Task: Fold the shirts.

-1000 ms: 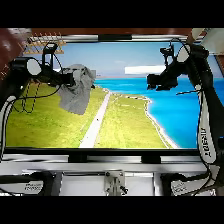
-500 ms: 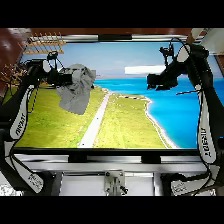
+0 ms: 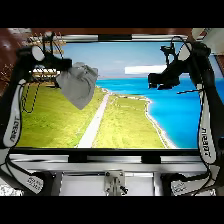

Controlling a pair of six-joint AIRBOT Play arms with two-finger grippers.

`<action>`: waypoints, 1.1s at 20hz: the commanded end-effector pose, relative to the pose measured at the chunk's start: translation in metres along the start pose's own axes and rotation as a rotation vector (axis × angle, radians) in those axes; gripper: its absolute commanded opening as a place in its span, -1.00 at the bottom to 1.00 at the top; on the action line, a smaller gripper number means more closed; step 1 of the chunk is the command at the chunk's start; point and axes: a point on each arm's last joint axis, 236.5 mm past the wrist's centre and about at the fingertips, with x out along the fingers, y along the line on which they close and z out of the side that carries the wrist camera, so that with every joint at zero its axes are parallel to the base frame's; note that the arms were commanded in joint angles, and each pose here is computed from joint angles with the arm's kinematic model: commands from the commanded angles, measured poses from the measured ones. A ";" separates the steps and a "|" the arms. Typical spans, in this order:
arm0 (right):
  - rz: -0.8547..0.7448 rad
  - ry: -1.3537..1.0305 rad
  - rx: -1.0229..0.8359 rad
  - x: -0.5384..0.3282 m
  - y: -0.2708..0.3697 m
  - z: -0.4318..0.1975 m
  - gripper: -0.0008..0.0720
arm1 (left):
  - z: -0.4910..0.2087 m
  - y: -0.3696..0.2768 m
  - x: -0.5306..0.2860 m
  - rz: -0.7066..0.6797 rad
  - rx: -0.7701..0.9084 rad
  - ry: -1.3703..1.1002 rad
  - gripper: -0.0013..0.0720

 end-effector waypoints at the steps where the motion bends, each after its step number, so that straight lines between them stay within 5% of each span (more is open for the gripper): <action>1: -0.134 0.011 -0.046 -0.042 -0.025 -0.010 0.42 | 0.070 -0.092 -0.148 -0.122 0.172 -0.295 -0.85; 6: -0.397 -0.301 -0.022 -0.185 -0.066 -0.010 0.42 | -0.024 -0.194 -0.224 -0.283 0.324 -0.167 -0.85; 12: -0.247 -0.358 -0.022 -0.231 -0.027 -0.055 0.42 | -0.247 -0.223 -0.091 -0.259 0.303 0.290 -0.81; 13: -0.193 -0.342 -0.042 -0.225 -0.014 -0.057 0.42 | -0.266 -0.215 -0.079 -0.236 0.248 0.323 -0.20; 14: -0.141 -0.330 -0.061 -0.216 -0.002 -0.055 0.62 | -0.274 -0.203 -0.074 -0.201 0.190 0.361 0.79; 15: -0.100 -0.317 -0.076 -0.207 0.007 -0.051 0.74 | -0.272 -0.187 -0.075 -0.168 0.173 0.391 1.00; 20: -0.008 -0.116 -0.100 -0.116 0.010 -0.037 0.74 | -0.204 -0.068 -0.125 -0.039 0.061 0.420 1.00; 22: 0.128 0.028 -0.056 -0.072 0.015 -0.046 0.74 | -0.231 -0.048 -0.141 -0.108 -0.044 0.532 1.00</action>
